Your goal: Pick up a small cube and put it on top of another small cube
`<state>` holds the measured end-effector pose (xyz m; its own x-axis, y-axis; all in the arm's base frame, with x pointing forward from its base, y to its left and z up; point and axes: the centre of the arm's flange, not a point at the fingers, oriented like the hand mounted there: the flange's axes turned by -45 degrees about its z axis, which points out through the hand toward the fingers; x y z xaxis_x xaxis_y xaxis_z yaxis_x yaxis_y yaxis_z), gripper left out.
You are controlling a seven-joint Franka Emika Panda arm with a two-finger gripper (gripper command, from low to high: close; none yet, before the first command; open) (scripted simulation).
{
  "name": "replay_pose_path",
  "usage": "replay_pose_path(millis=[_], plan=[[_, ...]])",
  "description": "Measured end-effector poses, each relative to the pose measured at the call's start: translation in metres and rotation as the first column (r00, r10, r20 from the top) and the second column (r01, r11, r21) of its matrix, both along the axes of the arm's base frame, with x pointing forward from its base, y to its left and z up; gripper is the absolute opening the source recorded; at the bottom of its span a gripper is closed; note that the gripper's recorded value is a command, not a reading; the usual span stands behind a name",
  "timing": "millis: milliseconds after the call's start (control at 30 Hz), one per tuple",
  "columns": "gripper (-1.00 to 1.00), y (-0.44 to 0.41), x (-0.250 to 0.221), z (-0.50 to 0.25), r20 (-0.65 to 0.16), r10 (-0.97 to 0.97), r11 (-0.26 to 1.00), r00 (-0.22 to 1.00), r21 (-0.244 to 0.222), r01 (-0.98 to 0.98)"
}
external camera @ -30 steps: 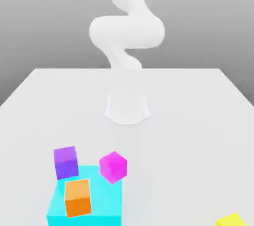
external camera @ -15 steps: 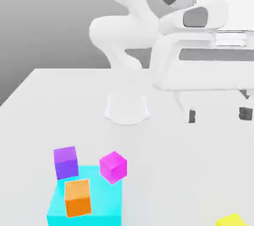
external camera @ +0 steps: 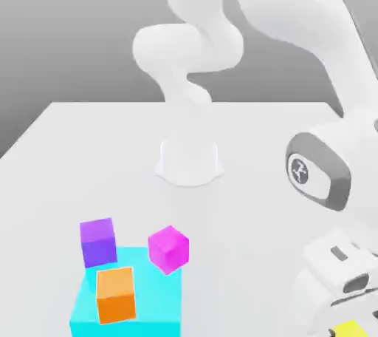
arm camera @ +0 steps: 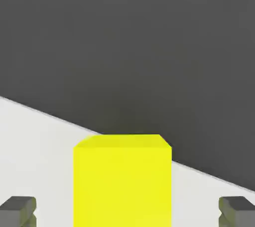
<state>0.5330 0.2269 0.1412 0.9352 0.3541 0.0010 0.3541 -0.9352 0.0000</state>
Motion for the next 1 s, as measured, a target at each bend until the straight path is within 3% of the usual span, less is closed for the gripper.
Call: replay_pose_path(millis=[200,367,700,1000], plan=[[-1.0,0.0,0.0,-0.006,0.0,0.0,1.0,1.0,0.001,0.0],[-1.0,-0.003,-0.001,0.051,-0.001,-0.001,1.0,1.0,-0.001,0.001],[-1.0,-0.144,-0.034,0.136,0.008,-0.128,0.99,0.992,-0.06,0.129],[-1.0,-0.25,-0.109,0.185,0.0,-0.262,0.965,0.965,-0.01,0.262]])
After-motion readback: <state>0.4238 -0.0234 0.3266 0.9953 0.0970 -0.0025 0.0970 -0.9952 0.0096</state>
